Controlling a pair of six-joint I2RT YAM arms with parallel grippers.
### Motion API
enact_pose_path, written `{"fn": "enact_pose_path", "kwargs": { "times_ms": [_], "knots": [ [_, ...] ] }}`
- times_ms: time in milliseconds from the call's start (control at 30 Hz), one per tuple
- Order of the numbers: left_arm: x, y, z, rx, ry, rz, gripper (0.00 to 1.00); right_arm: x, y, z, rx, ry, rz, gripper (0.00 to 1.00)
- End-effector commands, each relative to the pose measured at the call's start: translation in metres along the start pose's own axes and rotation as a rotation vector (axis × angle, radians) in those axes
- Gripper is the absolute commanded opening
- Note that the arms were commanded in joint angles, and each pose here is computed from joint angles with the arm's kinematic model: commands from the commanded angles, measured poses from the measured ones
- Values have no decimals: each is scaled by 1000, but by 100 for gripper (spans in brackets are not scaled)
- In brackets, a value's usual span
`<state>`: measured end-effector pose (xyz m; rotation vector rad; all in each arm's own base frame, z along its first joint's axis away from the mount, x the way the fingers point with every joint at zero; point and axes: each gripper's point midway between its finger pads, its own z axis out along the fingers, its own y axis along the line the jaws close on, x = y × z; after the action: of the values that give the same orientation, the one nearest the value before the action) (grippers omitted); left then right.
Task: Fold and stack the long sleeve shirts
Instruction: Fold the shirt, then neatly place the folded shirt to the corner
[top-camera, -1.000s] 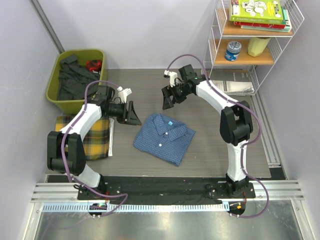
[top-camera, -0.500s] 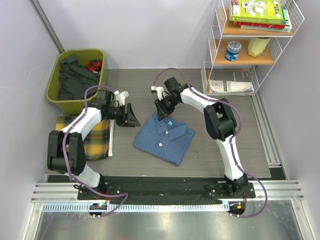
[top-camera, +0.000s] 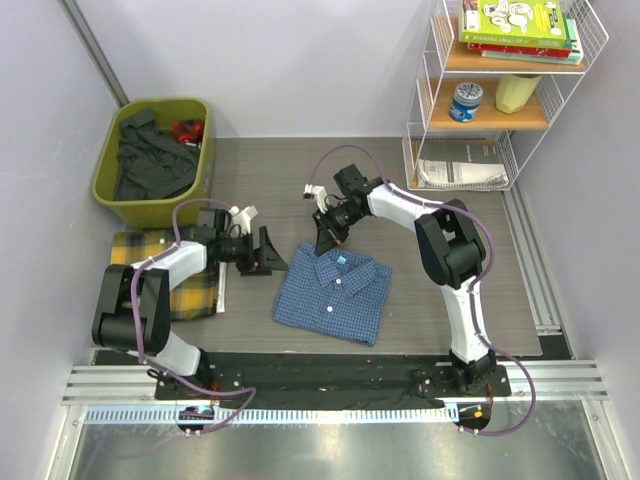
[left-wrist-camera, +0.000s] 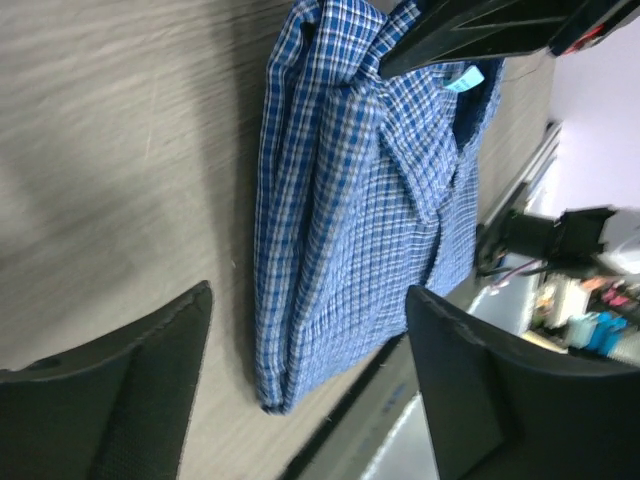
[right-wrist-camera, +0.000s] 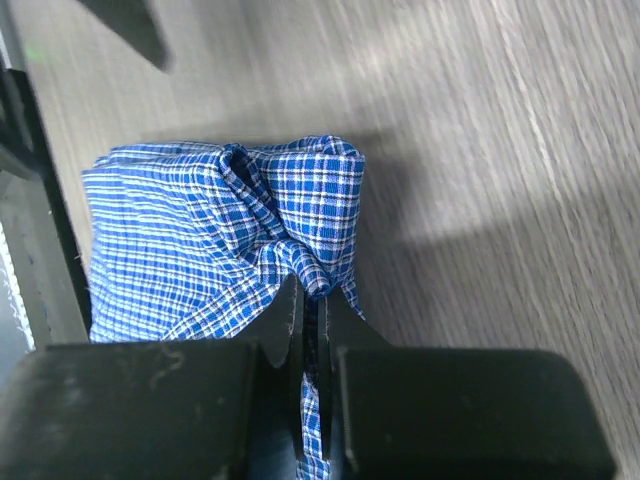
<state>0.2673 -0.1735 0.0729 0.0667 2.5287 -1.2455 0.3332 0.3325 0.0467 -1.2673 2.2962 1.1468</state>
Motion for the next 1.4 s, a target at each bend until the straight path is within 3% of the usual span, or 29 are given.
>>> {"fn": "enact_pose_path", "kwargs": {
  "times_ms": [0, 333, 500, 800, 900, 933, 1000, 1167, 1200, 1233, 1267, 1333, 1367],
  "knots": [
    [-10, -7, 18, 51, -6, 154, 81, -33, 29, -24, -39, -97, -156, 2],
    [-12, -8, 50, 59, 0, 229, 83, -35, 43, -34, -44, -114, -234, 1],
    [-15, -14, 58, 140, -22, 266, 80, -36, 53, -36, -63, -122, -274, 1],
    [3, -20, 71, 274, 36, 181, 77, -46, 70, -48, -73, -158, -346, 1],
    [5, -25, 69, 298, 41, 140, 65, -49, 72, -51, -69, -165, -353, 2],
    [5, -27, 67, 301, 40, 134, 56, -49, 73, -51, -69, -166, -354, 2],
    [1, -37, 60, 302, 40, 123, 47, -50, 73, -54, -60, -168, -360, 1],
    [5, -50, 38, 227, 104, 102, 9, -49, 72, -53, -52, -165, -360, 2],
    [4, -51, 34, 208, 111, 104, 0, -49, 72, -53, -50, -165, -355, 6],
    [4, -51, 30, 187, 118, 107, 0, -49, 72, -53, -50, -164, -348, 12],
    [5, -54, 19, 157, 149, 110, 0, -52, 69, -54, -29, -165, -340, 26],
    [9, -55, 8, 103, 200, 111, 0, -57, 68, -58, 0, -174, -297, 44],
    [12, -53, -3, 18, 248, 85, 0, -62, 62, -62, 47, -178, -288, 75]
  ]
}}
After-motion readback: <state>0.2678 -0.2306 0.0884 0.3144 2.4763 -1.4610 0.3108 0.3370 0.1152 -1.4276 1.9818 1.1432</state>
